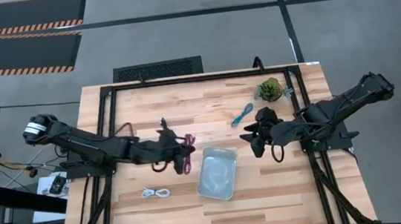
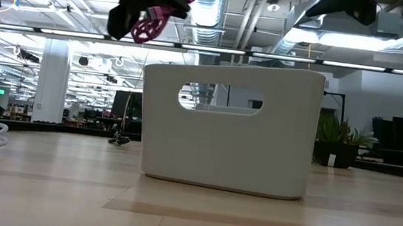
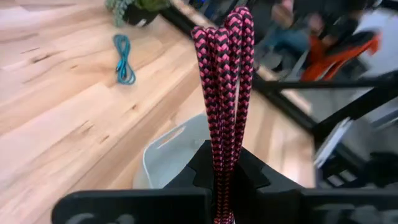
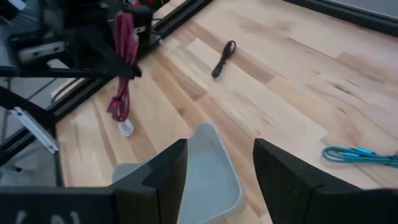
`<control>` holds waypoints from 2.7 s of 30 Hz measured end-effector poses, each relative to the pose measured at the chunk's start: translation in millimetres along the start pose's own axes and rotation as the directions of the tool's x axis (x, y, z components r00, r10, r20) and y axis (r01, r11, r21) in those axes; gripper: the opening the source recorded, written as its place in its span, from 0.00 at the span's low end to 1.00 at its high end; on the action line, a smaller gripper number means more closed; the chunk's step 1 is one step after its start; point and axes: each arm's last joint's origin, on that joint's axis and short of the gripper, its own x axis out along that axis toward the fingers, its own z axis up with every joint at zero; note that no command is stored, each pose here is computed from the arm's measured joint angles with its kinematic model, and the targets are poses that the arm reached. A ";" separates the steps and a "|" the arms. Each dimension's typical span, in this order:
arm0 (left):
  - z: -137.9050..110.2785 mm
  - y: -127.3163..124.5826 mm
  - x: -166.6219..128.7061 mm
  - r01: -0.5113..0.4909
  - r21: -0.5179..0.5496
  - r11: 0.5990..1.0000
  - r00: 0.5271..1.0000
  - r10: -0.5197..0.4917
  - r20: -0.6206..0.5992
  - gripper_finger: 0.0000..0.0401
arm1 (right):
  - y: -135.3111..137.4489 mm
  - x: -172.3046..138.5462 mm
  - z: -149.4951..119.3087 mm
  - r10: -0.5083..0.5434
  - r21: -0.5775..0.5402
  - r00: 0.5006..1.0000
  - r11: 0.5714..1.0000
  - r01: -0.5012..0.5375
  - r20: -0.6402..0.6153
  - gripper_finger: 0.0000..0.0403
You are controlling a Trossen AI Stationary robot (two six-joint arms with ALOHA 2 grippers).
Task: Pick and place USB-C Cables
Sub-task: Put the pink charger cable into the gray bin, then put the blue charger cable into the gray bin
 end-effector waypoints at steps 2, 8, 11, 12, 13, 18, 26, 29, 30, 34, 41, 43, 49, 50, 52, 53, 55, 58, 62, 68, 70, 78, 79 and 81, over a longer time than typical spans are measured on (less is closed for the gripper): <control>2.3 -8.9 9.8 -0.033 0.023 0.999 0.999 0.034 -0.035 0.01 | -0.2 -0.2 0.3 -0.001 -0.004 1.000 1.000 0.001 0.003 0.51; 2.0 -29.4 37.1 -0.085 0.088 0.992 0.989 0.095 -0.116 0.02 | -4.1 -4.2 0.6 -0.016 -0.015 1.000 1.000 0.016 -0.001 0.51; 0.6 -37.6 50.9 -0.073 0.090 0.993 0.987 0.085 -0.135 0.01 | -4.3 -5.0 1.1 -0.016 -0.011 1.000 1.000 0.016 0.001 0.51; -0.1 -39.9 55.4 -0.075 0.091 0.993 0.987 0.087 -0.138 0.01 | -4.4 -5.0 1.0 -0.016 -0.011 1.000 1.000 0.016 0.001 0.51; -1.6 -43.0 60.5 -0.074 0.087 0.993 0.986 0.086 -0.140 0.01 | -4.3 -4.9 1.1 -0.017 -0.010 1.000 1.000 0.017 0.003 0.51; -18.5 -44.1 85.8 -0.111 0.102 0.989 0.976 0.128 -0.178 0.02 | -4.6 -4.6 0.7 -0.022 -0.017 1.000 1.000 0.022 0.001 0.51; -38.7 -42.1 114.5 -0.120 0.076 0.990 0.973 0.132 -0.189 0.02 | -4.4 -4.6 1.0 -0.021 -0.016 1.000 1.000 0.022 0.006 0.51; -41.8 -40.3 117.4 -0.126 0.067 0.990 0.970 0.137 -0.200 0.02 | -4.3 -4.6 1.0 -0.021 -0.016 1.000 1.000 0.021 0.006 0.51; -43.3 -40.1 119.3 -0.125 0.064 0.990 0.970 0.135 -0.200 0.02 | -4.3 -4.6 1.0 -0.021 -0.016 1.000 1.000 0.021 0.006 0.51; -50.0 -37.8 125.1 -0.117 0.056 0.992 0.965 0.127 -0.229 0.01 | -4.4 -4.5 1.2 -0.022 -0.016 1.000 1.000 0.022 0.007 0.51; -62.4 -29.3 134.2 -0.129 0.053 0.990 0.946 0.139 -0.294 0.02 | -4.1 -4.5 1.5 -0.019 -0.014 1.000 1.000 0.019 0.009 0.51; -61.2 -29.1 134.6 -0.135 0.055 0.989 0.949 0.145 -0.281 0.02 | -4.2 -4.4 1.3 -0.020 -0.016 1.000 1.000 0.020 0.008 0.51; -61.8 -28.6 134.5 -0.123 0.077 0.989 0.945 0.141 -0.295 0.04 | -4.2 -4.5 1.4 -0.019 -0.016 1.000 1.000 0.019 0.008 0.51; -62.0 -28.4 134.4 -0.124 0.079 0.989 0.944 0.142 -0.299 0.05 | -4.2 -4.5 1.4 -0.020 -0.016 1.000 1.000 0.020 0.008 0.51; -62.0 -28.4 134.4 -0.123 0.079 0.989 0.944 0.141 -0.299 0.06 | -4.2 -4.5 1.4 -0.019 -0.016 1.000 1.000 0.020 0.008 0.51; -62.1 -28.6 134.4 -0.122 0.079 0.989 0.944 0.140 -0.299 0.06 | -4.2 -4.5 1.4 -0.020 -0.016 1.000 1.000 0.020 0.008 0.51; -62.2 -28.6 134.4 -0.121 0.079 0.989 0.943 0.140 -0.301 0.08 | -4.2 -4.5 1.4 -0.020 -0.016 1.000 1.000 0.020 0.008 0.51; -62.1 -28.7 134.4 -0.118 0.086 0.989 0.944 0.139 -0.300 0.12 | -4.2 -4.5 1.4 -0.020 -0.016 1.000 1.000 0.020 0.008 0.51; -61.3 -29.6 134.8 -0.101 0.111 0.989 0.948 0.129 -0.292 0.20 | -4.2 -4.5 1.4 -0.020 -0.016 1.000 1.000 0.020 0.008 0.51; -60.8 -30.4 135.0 -0.087 0.128 0.988 0.950 0.121 -0.287 0.40 | -4.2 -4.5 1.3 -0.020 -0.016 1.000 1.000 0.020 0.007 0.51; -60.7 -30.8 135.0 -0.078 0.128 0.989 0.950 0.113 -0.293 0.46 | -4.2 -4.5 1.3 -0.020 -0.016 1.000 1.000 0.020 0.007 0.51; -40.9 -35.5 125.4 0.007 0.136 0.991 0.952 0.035 -0.304 0.60 | -4.2 -4.5 1.4 -0.019 -0.015 1.000 1.000 0.019 0.007 0.51; -36.6 -36.7 122.1 0.014 0.146 0.989 0.954 0.031 -0.297 0.61 | -4.2 -4.5 1.4 -0.019 -0.014 1.000 1.000 0.020 0.007 0.51; -27.2 -39.6 114.7 0.030 0.165 0.986 0.960 0.018 -0.280 0.61 | -4.2 -4.5 1.4 -0.019 -0.012 1.000 1.000 0.019 0.007 0.51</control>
